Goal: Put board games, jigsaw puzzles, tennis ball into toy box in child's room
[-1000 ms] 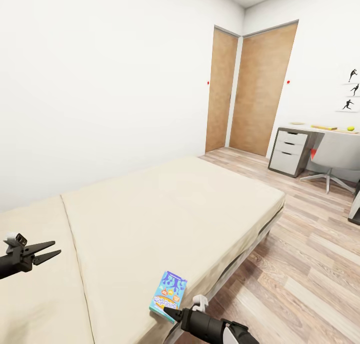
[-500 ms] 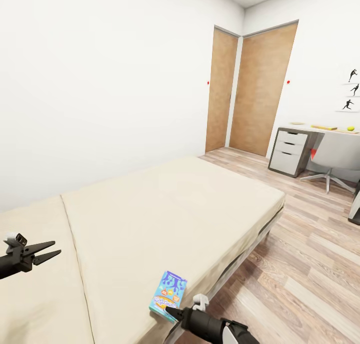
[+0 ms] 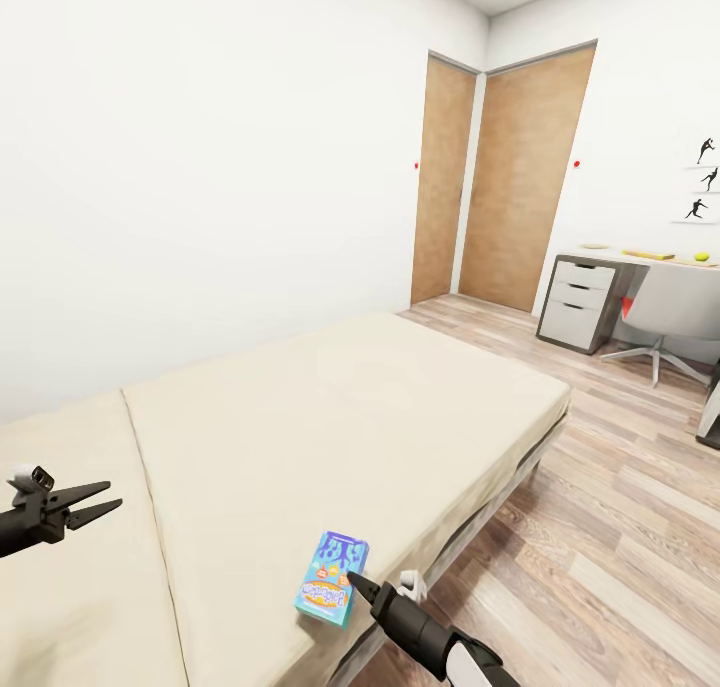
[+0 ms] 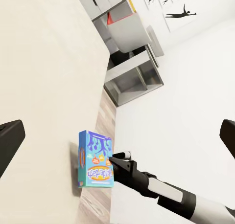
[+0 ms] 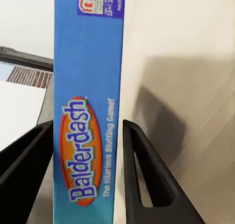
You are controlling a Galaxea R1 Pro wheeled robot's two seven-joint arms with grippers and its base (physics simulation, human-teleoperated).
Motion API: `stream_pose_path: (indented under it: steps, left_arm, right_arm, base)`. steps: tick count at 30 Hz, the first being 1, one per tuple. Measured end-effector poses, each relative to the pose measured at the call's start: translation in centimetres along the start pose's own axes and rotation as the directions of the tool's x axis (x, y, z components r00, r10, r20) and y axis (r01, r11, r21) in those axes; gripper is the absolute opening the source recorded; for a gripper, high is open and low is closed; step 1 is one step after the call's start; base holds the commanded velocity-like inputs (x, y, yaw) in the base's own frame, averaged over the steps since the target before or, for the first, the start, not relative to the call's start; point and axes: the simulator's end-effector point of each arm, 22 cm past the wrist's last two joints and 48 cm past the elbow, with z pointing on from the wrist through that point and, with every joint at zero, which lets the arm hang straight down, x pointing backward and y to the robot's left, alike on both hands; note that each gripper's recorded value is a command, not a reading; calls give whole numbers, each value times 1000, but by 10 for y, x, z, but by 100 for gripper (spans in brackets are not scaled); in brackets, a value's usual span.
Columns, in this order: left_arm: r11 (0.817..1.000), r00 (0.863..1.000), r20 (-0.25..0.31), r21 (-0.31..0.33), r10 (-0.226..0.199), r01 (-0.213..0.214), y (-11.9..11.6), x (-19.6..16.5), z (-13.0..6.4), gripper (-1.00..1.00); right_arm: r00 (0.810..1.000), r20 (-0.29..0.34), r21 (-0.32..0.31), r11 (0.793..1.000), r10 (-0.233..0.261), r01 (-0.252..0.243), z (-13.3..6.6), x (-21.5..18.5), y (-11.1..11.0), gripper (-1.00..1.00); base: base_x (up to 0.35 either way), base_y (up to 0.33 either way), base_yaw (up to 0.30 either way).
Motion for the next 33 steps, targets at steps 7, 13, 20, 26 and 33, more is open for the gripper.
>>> stream_pose_path:
  steps: [7, 13, 20, 26, 33]
  left_arm:
    - [1000, 1000, 0, 0, 0, 0, 0, 0, 0, 100]
    - [1000, 1000, 0, 0, 0, 0, 0, 0, 0, 100]
    - [1000, 1000, 0, 0, 0, 0, 0, 0, 0, 100]
    - [1000, 1000, -1, 0, 0, 0, 0, 0, 0, 100]
    - [1000, 1000, -1, 0, 0, 0, 0, 0, 0, 100]
  right_arm:
    - [1000, -2, 1, 1000, -2, 2, 0, 1, 0, -100]
    - [1000, -4, 1, 1000, -4, 4, 0, 1, 0, -100]
    - [1000, -7, 1, 1000, -9, 9, 0, 1, 0, -100]
    - [999, 7, -34, 999, -37, 37, 4, -8, 15, -100]
    - [994, 33, -136, 985, -106, 109, 10, -39, 67, -100]
  base:
    - [0, 0, 0]
    - [0, 0, 0]
    - [0, 0, 0]
    - [0, 0, 0]
    - [0, 0, 0]
